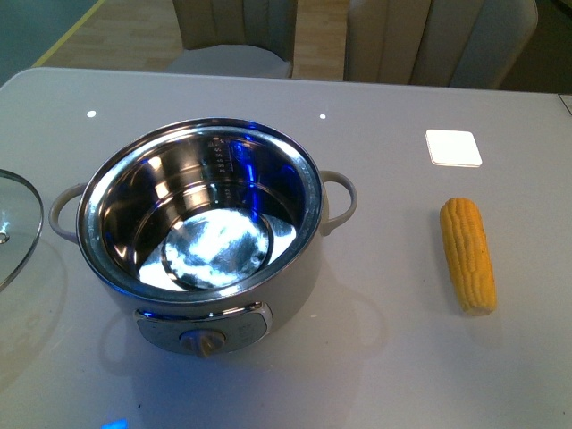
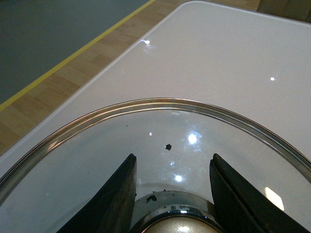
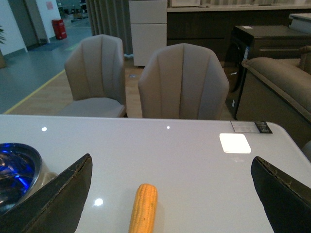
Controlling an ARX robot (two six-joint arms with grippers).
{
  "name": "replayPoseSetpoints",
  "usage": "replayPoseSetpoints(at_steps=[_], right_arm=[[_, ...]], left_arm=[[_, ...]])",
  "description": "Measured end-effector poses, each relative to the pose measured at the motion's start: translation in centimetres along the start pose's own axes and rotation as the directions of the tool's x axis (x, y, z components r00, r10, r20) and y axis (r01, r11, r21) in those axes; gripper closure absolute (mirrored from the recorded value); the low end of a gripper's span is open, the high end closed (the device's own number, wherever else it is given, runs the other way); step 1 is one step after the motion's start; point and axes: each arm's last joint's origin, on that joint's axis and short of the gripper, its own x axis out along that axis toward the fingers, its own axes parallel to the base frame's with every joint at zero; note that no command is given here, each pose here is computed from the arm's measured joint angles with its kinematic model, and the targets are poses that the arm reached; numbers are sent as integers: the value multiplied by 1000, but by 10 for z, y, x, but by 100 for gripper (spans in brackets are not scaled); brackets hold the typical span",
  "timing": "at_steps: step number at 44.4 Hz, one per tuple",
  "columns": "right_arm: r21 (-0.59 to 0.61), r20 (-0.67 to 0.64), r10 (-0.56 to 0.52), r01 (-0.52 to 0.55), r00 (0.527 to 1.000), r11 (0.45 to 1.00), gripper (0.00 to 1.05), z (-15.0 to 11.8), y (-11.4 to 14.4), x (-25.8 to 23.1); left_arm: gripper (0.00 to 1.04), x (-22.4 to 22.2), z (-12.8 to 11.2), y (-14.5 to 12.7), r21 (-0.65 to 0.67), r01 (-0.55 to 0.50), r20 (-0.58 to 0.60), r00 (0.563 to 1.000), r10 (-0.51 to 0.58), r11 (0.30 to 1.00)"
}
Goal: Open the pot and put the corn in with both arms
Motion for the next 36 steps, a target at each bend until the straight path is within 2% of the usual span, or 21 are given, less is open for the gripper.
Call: replayPoseSetpoints(at_steps=[18, 36], right_arm=[[0, 0, 0, 0, 1000, 1000, 9, 0, 0, 0], [0, 0, 0, 0, 1000, 1000, 9, 0, 0, 0]], left_arm=[[65, 43, -28, -1, 18, 54, -2, 999, -54, 998], [65, 50, -44, 1, 9, 73, -9, 997, -73, 997]])
